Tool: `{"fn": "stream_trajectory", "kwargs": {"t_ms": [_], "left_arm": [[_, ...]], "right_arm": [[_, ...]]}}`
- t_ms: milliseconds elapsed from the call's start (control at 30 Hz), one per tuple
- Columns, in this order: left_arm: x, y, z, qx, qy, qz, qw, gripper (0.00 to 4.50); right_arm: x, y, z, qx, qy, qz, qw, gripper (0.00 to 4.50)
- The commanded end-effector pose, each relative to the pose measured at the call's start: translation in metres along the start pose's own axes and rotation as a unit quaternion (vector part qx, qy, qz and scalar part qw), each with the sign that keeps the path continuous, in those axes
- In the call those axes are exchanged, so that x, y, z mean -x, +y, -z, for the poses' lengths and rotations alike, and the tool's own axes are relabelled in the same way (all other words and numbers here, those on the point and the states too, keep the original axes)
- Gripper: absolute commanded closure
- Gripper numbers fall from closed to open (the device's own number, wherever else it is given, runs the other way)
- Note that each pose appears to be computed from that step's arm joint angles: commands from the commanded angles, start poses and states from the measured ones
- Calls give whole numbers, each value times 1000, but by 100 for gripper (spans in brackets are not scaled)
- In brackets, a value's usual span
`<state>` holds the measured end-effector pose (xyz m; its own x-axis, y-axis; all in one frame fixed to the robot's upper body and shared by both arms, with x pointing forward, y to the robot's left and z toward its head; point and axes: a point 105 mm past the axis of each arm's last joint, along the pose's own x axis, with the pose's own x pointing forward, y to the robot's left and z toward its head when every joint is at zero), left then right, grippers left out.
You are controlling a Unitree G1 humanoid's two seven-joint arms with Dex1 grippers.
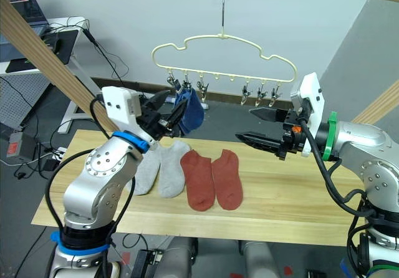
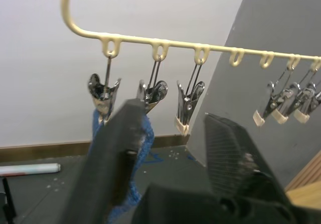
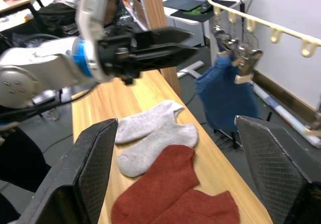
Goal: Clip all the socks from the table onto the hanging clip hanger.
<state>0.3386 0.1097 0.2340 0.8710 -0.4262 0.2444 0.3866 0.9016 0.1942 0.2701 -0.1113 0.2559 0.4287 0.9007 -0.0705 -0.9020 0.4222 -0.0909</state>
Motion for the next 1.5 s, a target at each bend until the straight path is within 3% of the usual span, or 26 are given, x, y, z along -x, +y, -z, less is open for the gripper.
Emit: {"fn": "stream_trajectory", "kwargs": {"t_ms": [33, 433, 833, 1500], "left_arm": [[-8, -4, -9, 1, -23, -4, 1000, 248], [-31, -25, 5, 22, -15, -5, 1000, 248], [-51, -17, 12, 18, -13, -48, 999, 248], [-78, -19, -2, 24, -51, -58, 997, 248]], "right_arm": [[4, 9, -12, 23, -10, -4, 1000, 56], [5, 14, -11, 15, -8, 3, 1000, 56], [5, 15, -10, 12, -4, 14, 1000, 56], [5, 17, -5, -1, 4, 31, 1000, 56]]}}
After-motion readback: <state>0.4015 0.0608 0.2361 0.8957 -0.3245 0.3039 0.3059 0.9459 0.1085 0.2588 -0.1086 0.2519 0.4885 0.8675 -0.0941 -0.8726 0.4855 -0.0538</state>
